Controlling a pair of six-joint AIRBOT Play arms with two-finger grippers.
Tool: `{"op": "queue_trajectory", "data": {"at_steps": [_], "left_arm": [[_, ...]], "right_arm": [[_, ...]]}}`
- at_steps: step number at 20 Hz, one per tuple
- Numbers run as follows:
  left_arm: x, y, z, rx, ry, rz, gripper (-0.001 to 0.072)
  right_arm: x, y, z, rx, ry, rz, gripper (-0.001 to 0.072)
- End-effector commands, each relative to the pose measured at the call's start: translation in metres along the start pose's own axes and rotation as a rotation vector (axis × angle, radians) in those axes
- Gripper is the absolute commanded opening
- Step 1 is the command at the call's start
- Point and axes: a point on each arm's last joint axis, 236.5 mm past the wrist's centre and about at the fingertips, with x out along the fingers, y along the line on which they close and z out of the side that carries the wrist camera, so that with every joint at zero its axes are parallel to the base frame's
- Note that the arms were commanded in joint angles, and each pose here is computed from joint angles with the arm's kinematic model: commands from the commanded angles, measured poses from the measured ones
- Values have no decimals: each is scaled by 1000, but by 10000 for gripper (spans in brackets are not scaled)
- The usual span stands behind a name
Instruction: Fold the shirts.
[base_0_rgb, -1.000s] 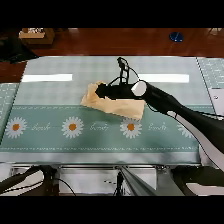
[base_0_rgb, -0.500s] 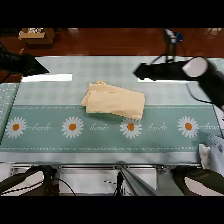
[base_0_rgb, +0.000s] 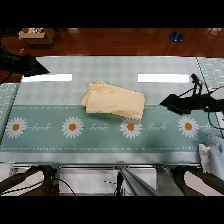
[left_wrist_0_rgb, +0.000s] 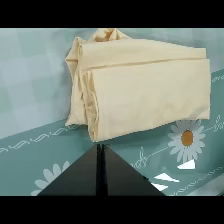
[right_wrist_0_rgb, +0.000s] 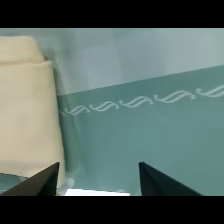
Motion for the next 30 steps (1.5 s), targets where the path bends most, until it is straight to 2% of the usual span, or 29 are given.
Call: {"op": "queue_trajectory", "data": {"at_steps": [1, 7, 8, 9, 11, 13, 16, 18, 20, 24, 30], "left_arm": [[1, 0, 0, -1, 0, 0, 26], [1, 0, -2, -2, 12, -4, 27], [1, 0, -3, -3, 14, -5, 26], [1, 0, -3, -3, 13, -5, 26], [1, 0, -3, -3, 13, -4, 26], [1, 0, -3, -3, 13, -4, 26], [2, 1, -3, 4, 14, -4, 26], [5, 3, -1, 17, 11, -2, 26], [10, 7, -1, 8, 20, -5, 27], [24, 17, -3, -18, 54, -14, 27], [49, 21, 7, -76, 49, -80, 26]], "right_arm": [[41, 17, -13, 128, -14, 109, 583], [104, 49, -24, 223, -30, 132, 574], [108, 54, -27, 220, -31, 141, 512], [110, 60, -28, 203, -35, 151, 417], [112, 66, -29, 162, -45, 156, 341], [107, 80, -31, 109, -11, 196, 29], [63, 128, -15, -69, 15, 346, 27], [7, 158, 15, -119, -59, 425, 27], [-67, 172, 54, -129, -205, 423, 27], [-212, 118, 109, -20, -515, 168, 27], [-322, -8, 51, 243, -559, -218, 27]]}}
